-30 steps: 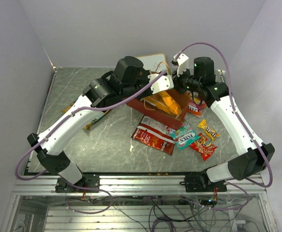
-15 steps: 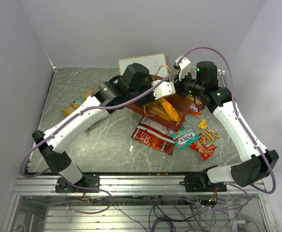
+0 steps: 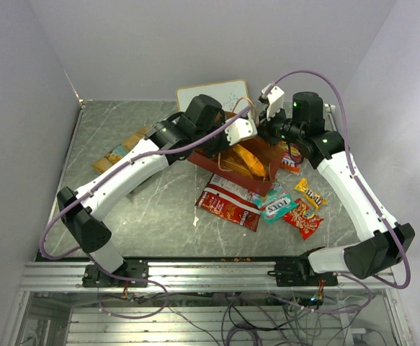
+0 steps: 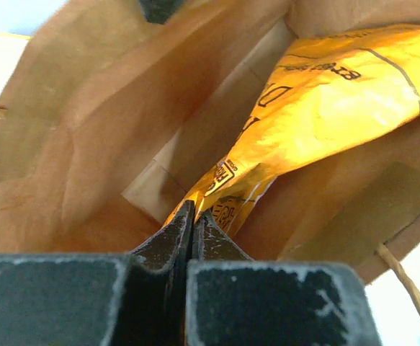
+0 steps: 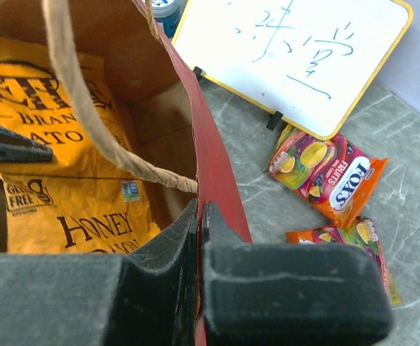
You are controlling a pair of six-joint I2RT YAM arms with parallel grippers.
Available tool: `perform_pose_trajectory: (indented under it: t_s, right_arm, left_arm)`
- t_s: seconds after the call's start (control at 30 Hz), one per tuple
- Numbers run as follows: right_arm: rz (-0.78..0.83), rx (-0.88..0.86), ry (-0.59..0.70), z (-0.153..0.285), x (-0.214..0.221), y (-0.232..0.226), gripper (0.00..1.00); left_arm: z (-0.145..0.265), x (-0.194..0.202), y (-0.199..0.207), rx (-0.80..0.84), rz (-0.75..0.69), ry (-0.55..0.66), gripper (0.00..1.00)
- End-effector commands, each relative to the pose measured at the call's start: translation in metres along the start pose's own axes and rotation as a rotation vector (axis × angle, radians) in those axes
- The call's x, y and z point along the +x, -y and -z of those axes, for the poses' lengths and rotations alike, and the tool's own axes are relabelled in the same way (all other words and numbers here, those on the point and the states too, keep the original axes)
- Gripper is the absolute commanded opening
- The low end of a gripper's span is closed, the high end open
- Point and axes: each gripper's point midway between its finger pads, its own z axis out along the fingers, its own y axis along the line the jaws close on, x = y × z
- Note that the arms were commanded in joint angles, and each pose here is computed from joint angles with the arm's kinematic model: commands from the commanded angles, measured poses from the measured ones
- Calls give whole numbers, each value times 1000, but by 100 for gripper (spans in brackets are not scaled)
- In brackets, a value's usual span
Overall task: Place the snacks into the paper bag
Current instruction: Place the snack in the paper bag.
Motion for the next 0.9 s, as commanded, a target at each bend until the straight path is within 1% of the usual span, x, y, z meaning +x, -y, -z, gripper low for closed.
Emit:
perform_pose_trajectory:
  t_s: [0.0,0.17,0.27,0.37,0.57,0.87]
  right_arm:
    - [-30,37,37,5,-5,7,0]
    - [-44,34,44,6,-6,8,0]
    - [-50,33,45,5,-7,8,0]
    - [-55,38,37,4,-3,10,0]
    - [-52,39,34,2,0,10,0]
    - [-36,64,37,3,-1,15,0]
  left_arm:
    - [-16,-7,6,27,-46,83,7]
    - [-35,11,6,28,-17,57,7]
    - [-43,15,9,53,-22,83,7]
    - [-49,16,16,83,-37,111,11]
    - [-61,25,21,129,-45,62,17]
    - [-45,17,24,177,-85,61,28]
